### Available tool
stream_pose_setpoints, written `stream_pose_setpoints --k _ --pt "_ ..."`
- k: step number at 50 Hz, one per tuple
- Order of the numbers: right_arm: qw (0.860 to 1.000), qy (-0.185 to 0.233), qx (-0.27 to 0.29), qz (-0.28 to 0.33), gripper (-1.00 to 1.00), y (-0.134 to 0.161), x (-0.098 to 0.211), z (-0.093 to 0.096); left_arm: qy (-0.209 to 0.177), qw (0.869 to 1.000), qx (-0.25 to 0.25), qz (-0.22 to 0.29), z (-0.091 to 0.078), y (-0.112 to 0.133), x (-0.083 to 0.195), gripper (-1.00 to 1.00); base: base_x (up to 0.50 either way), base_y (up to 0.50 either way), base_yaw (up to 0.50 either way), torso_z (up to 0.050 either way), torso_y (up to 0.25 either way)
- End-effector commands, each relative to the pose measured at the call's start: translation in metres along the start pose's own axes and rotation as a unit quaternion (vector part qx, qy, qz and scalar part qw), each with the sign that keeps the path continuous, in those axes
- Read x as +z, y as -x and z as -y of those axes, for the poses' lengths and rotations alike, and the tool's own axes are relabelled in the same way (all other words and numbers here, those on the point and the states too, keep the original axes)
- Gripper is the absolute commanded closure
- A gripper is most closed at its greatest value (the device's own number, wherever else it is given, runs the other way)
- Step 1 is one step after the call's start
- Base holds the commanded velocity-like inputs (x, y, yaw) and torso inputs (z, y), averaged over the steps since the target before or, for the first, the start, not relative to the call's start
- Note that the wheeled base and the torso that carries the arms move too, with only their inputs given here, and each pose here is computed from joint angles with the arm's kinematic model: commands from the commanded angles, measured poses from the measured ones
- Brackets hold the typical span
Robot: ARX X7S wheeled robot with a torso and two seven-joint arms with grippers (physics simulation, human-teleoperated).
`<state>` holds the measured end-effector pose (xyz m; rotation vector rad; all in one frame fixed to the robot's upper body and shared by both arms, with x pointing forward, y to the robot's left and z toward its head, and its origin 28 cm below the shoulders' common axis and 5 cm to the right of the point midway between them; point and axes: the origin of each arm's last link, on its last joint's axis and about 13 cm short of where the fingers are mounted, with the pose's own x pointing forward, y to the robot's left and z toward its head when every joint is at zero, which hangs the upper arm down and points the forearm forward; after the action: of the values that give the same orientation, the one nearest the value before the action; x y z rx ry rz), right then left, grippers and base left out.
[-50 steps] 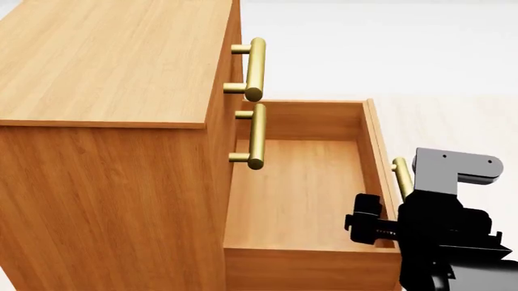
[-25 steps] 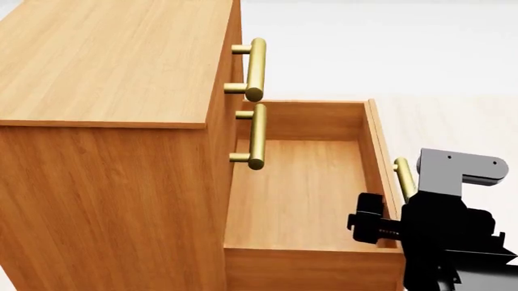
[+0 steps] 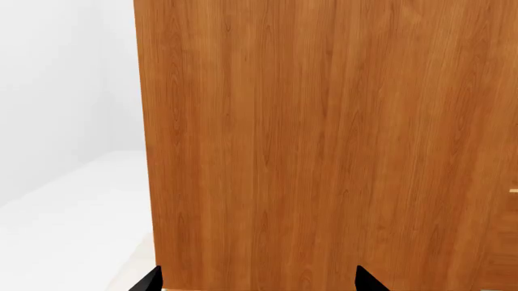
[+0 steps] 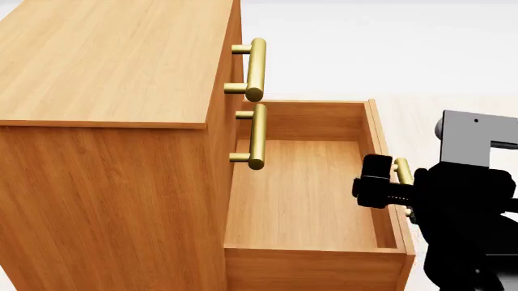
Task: Put the bowl in the bottom drawer of the cabinet and close it.
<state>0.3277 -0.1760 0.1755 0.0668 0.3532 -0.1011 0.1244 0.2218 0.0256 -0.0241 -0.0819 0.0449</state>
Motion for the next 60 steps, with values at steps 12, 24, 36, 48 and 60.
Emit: stream_pose_setpoints --k 12,24,36,48,60 --pt "0.994 0.028 -0.054 0.091 -1.0 0.03 0.024 0.013 0.028 0.999 -0.016 0.02 0.0 0.001 0.002 -1.0 0.0 0.0 0.0 0.0 0.0" --pt "0.986 -0.013 -0.117 0.117 -1.0 0.044 0.031 0.026 0.013 1.0 -0.013 0.019 -0.001 -0.001 0.0 -1.0 0.0 0.0 0.0 0.0 0.0" --pt "0.978 -0.028 -0.159 0.136 -1.0 0.052 0.032 0.038 0.012 1.0 -0.013 0.019 -0.001 -0.002 -0.001 -1.0 0.0 0.0 0.0 0.0 0.0" --pt "0.964 -0.048 -0.215 0.151 -1.0 0.054 0.034 0.049 0.013 1.0 -0.013 0.019 -0.001 -0.003 -0.003 -1.0 0.0 0.0 0.0 0.0 0.0" --pt "0.952 -0.061 -0.257 0.155 -1.0 0.057 0.029 0.06 0.014 1.0 -0.013 0.018 -0.001 -0.005 -0.006 -1.0 0.0 0.0 0.0 0.0 0.0"
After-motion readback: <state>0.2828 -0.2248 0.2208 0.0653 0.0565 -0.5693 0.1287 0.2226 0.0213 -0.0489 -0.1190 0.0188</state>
